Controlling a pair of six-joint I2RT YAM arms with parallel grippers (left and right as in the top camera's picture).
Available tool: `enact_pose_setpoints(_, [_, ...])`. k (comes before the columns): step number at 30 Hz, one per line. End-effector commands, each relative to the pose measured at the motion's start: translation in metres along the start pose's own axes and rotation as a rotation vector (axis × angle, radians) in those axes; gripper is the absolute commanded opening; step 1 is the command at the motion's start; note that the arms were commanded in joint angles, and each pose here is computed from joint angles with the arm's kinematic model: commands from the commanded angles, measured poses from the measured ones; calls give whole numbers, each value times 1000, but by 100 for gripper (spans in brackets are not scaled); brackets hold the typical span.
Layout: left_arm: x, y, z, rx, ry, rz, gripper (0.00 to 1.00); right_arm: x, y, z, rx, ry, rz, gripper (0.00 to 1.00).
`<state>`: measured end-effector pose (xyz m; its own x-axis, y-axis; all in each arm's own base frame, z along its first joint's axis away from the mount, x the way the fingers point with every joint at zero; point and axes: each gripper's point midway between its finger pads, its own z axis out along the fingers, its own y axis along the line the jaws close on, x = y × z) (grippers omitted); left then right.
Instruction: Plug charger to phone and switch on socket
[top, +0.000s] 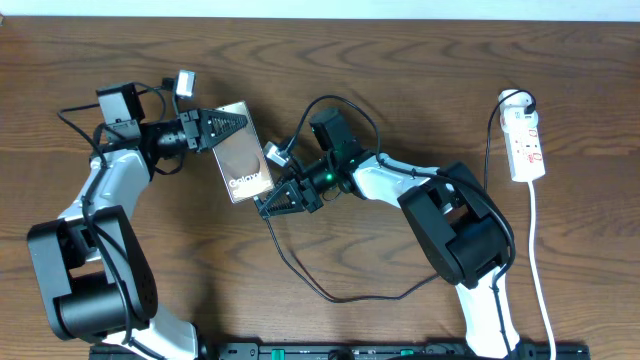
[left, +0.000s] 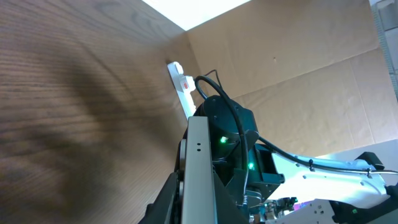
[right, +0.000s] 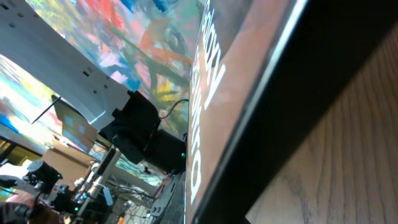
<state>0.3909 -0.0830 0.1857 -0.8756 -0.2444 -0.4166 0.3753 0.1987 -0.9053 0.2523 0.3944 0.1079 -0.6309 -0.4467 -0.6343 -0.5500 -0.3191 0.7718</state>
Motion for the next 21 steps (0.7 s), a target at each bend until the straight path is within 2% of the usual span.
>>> enact_pose_setpoints(1, [11, -11, 13, 67, 54, -5, 7, -3, 5, 9, -4, 14, -31, 1])
enact_pose_setpoints(21, [11, -11, 13, 68, 54, 6, 7, -7, 10, 9, -26, 13, -46, 1])
